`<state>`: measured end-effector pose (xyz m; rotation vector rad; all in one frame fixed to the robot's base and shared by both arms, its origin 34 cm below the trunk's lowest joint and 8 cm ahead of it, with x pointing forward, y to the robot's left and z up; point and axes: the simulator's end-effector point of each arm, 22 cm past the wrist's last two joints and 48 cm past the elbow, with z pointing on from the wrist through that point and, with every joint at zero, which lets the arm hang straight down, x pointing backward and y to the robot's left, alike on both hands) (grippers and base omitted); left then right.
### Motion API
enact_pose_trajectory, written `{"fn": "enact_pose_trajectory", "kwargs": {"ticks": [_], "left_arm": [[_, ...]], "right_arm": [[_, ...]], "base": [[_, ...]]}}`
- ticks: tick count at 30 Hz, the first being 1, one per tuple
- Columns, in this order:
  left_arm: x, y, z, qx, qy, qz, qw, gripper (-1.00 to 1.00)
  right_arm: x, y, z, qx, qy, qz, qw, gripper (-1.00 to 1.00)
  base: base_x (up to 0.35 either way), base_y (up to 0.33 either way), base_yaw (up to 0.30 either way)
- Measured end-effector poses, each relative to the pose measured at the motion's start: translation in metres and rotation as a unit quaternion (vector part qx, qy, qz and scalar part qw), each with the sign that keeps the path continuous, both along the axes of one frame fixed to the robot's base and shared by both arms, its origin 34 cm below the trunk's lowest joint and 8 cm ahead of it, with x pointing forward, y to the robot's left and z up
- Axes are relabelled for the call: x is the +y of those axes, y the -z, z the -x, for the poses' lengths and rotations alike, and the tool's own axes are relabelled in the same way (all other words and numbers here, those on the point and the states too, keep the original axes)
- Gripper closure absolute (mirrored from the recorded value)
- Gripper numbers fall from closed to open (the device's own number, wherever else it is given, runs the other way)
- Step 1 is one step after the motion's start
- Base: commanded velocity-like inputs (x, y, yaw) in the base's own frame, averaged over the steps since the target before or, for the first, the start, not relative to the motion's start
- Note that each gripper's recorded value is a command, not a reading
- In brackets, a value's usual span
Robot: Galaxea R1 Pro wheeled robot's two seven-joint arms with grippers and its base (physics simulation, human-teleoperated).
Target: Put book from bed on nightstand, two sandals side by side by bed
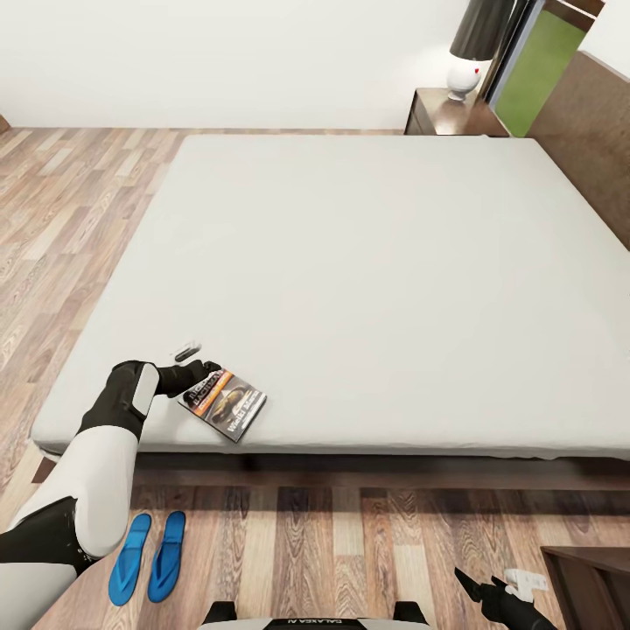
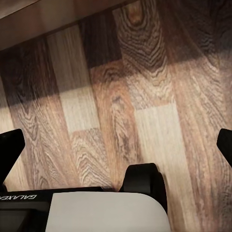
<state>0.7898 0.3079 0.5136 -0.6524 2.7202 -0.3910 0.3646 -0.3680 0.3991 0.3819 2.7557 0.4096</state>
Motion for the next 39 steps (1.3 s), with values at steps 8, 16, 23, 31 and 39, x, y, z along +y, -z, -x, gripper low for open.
{"fn": "enact_pose_trajectory", "kwargs": {"ticks": [8, 16, 23, 31, 39], "left_arm": [[-0.0001, -0.0001, -0.0001, 0.0, 0.0, 0.0, 1.0, -1.0], [-0.0001, -0.0001, -0.0001, 0.0, 0.0, 0.0, 1.0, -1.0], [0.0079, 0.0003, 0.0026, 0.007, 0.007, -0.02, 0.9998, -1.0], [0.0052, -0.0013, -0.001, -0.001, 0.004, -0.012, 0.9999, -1.0], [0.0047, -0.0014, -0.0011, -0.001, 0.003, -0.011, 0.9999, -1.0]], "right_arm": [[0.0, 0.0, 0.0, 0.0, 0.0, 0.0, 1.0, -1.0], [0.0, 0.0, 0.0, 0.0, 0.0, 0.0, 1.0, -1.0], [0.0003, 0.0, 0.0002, 0.001, 0.0, 0.0, 1.0, -1.0], [0.0003, 0.0001, 0.0003, 0.001, -0.001, 0.0, 1.0, -1.0], [0.0003, 0.0001, 0.0003, 0.0, -0.001, 0.0, 1.0, -1.0]], "base": [[0.0, 0.0, 0.0], [0.0, 0.0, 0.0], [0.0, 0.0, -0.113], [0.0, 0.0, -0.056], [0.0, 0.0, -0.001]]}}
